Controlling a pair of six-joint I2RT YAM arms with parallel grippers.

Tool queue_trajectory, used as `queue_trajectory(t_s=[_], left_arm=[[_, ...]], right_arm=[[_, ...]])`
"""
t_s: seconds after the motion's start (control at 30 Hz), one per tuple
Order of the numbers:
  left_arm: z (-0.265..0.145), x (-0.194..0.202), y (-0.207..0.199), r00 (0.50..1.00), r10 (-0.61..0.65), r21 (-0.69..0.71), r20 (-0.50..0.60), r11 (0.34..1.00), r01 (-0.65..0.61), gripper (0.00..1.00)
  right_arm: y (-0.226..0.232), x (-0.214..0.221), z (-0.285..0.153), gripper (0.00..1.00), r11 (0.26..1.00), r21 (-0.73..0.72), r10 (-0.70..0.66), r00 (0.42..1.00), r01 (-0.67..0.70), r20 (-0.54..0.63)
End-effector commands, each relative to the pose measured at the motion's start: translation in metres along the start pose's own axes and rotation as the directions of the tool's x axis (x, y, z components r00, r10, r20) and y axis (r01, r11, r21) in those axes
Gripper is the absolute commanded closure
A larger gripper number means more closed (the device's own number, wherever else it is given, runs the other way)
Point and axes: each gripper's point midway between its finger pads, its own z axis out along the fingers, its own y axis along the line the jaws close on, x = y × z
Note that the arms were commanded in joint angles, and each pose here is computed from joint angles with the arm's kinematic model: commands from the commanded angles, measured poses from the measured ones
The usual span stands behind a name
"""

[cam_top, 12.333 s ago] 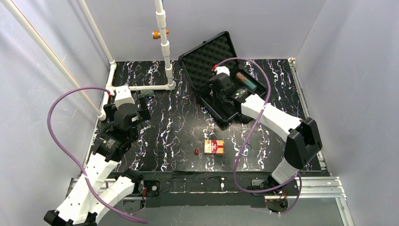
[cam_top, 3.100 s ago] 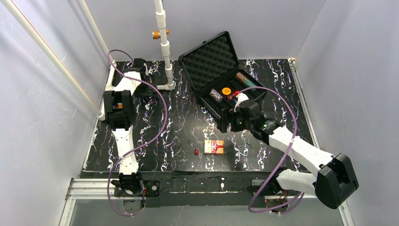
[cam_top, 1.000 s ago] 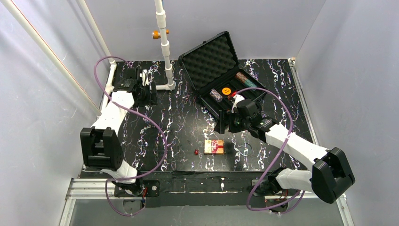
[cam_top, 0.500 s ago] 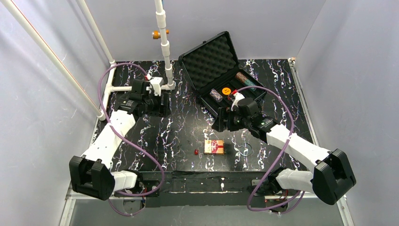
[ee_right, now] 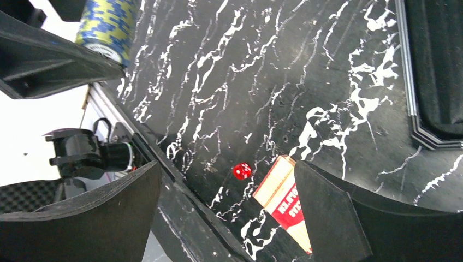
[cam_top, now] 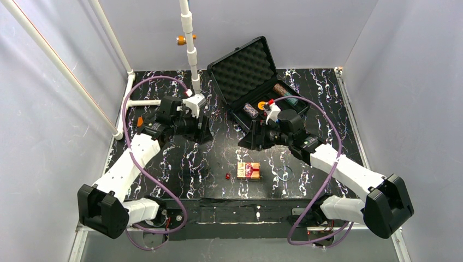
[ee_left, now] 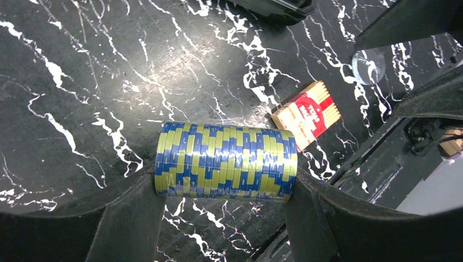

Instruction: Pack up texas hold em set

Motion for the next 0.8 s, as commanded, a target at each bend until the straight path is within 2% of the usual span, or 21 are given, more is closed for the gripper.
queue_trajectory(t_s=[0.0,0.27,0.53,0.77], left_arm=[[-0.013,-0.020,-0.028,0.991,0.083,0.102,0.107,0.990,-0.093,1.00],[-0.007,-0.021,-0.036,0.982,0.120,0.113,0.144,0.984,-0.137,1.00],[-0.004,-0.020,-0.044,0.948,0.213,0.134,0.236,0.959,-0.249,1.00],[-0.005,-0.018,-0.050,0.926,0.251,0.143,0.281,0.944,-0.299,1.00]], right_arm=[[0.046,-0.038,-0.008,0.02,0.987,-0.154,-0.021,0.995,0.036,0.100],[0.081,-0.056,-0.022,0.02,0.961,-0.274,-0.011,0.991,0.047,0.132],[0.097,-0.067,-0.034,0.02,0.944,-0.321,-0.017,0.985,0.072,0.170],[0.109,-0.072,-0.038,0.02,0.924,-0.375,-0.007,0.984,0.074,0.177]])
